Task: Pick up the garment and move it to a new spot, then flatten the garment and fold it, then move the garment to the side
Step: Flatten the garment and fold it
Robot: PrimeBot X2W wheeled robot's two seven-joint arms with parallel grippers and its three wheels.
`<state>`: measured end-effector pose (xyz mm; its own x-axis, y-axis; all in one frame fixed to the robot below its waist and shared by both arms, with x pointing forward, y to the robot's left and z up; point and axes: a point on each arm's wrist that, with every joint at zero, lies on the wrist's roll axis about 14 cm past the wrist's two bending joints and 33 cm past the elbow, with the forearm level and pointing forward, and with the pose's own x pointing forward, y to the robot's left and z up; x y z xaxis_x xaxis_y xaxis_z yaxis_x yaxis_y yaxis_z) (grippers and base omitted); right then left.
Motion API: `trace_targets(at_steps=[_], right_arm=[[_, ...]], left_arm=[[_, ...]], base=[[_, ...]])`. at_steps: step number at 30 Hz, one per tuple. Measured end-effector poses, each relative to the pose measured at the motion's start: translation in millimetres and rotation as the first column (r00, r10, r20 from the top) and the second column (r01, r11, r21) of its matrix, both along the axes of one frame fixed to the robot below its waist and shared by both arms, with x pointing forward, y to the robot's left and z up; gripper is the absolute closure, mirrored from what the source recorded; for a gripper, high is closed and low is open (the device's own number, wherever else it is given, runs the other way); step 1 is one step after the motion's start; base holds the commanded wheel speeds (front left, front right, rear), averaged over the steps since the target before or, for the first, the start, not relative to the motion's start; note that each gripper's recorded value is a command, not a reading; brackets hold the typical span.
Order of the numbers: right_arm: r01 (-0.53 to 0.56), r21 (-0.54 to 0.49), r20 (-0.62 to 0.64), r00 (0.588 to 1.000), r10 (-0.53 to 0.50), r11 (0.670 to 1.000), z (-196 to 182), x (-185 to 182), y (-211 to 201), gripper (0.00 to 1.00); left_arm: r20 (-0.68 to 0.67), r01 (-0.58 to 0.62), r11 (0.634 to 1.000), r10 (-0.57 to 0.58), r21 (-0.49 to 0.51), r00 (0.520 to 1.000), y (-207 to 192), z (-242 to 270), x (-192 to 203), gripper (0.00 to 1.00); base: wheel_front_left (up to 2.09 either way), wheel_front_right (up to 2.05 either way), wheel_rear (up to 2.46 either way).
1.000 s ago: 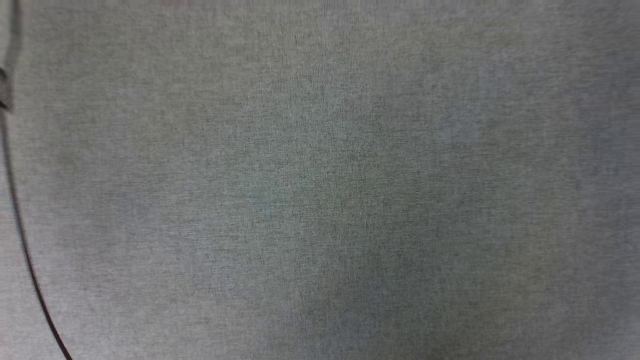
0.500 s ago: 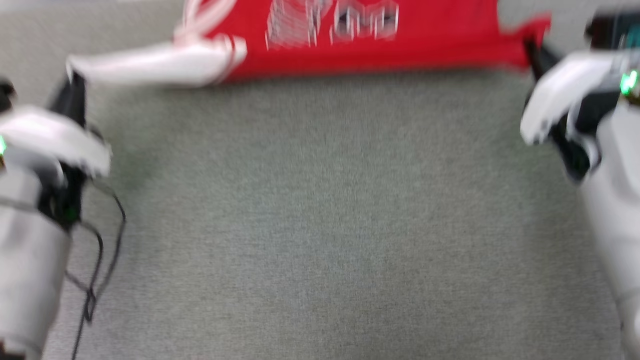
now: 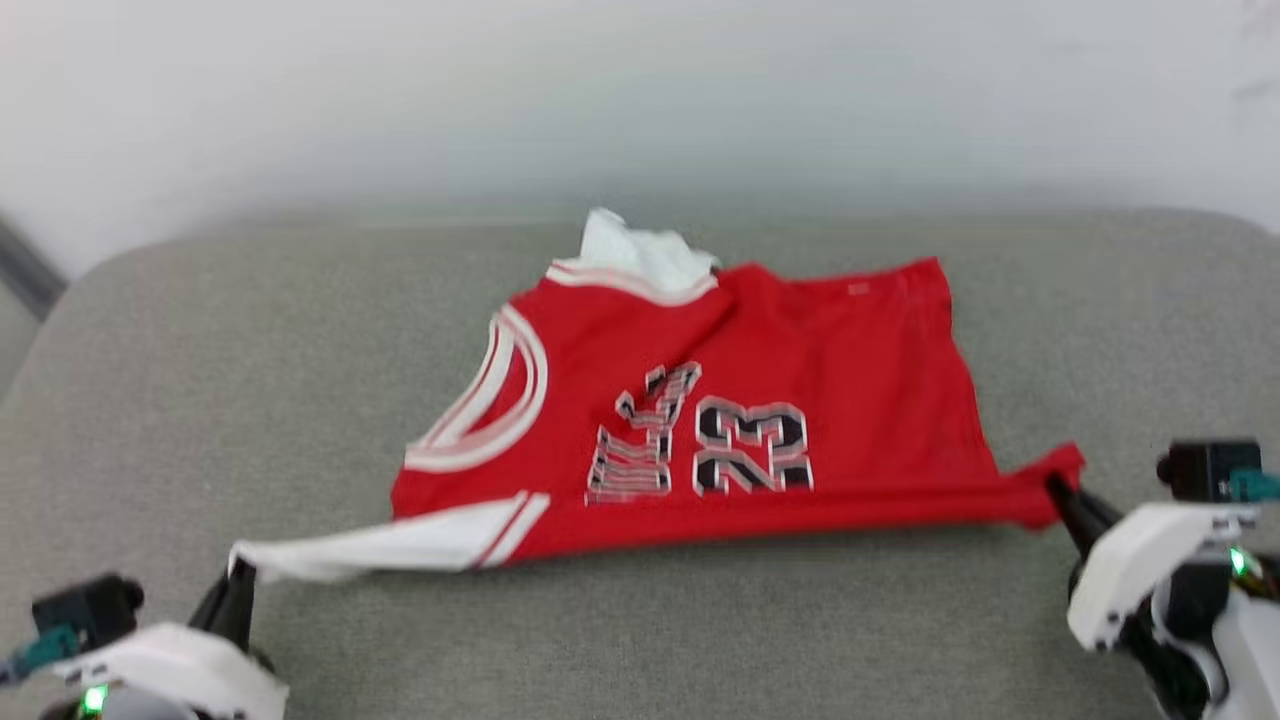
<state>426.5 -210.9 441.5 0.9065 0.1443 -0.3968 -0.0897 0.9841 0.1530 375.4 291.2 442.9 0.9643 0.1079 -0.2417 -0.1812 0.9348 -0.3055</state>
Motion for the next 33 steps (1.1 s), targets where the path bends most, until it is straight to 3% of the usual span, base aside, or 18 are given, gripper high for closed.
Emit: trace_targets(at_steps=[10, 15, 20, 27, 33], right_arm=[[0.064, 0.064, -0.129, 0.990, -0.055, 0.996, -26.5, -93.6, -0.5, 1.00], [0.088, 0.061, -0.177, 0.981, -0.076, 0.994, -26.6, -118.6, 1.0, 1.00], [0.075, 0.035, -0.177, 0.982, -0.068, 0.997, -15.9, -117.2, 5.5, 1.00], [0.028, -0.020, -0.169, 0.985, -0.031, 0.999, -7.6, -92.1, 13.6, 1.00], [-0.035, -0.039, -0.223, 0.974, 0.026, 0.999, -24.0, -70.0, 28.8, 1.00]], left_arm=[[-0.098, -0.114, 0.993, 0.110, -0.037, 0.989, 11.5, -4.8, -97.7, 1.00], [-0.109, -0.135, 0.990, 0.130, -0.041, 0.985, 8.7, 4.9, -115.3, 1.00], [-0.093, -0.091, 0.995, 0.088, -0.033, 0.992, -0.5, 18.7, -105.5, 1.00], [-0.052, 0.031, 0.999, -0.033, -0.024, 0.998, -27.2, 32.6, -62.2, 1.00], [-0.080, 0.093, 0.995, -0.096, -0.044, 0.992, -45.3, 16.7, -26.8, 1.00]], base=[[0.00, 0.00, 0.00], [0.00, 0.00, 0.00], [0.00, 0.00, 0.00], [0.00, 0.00, 0.00], [0.00, 0.00, 0.00]])
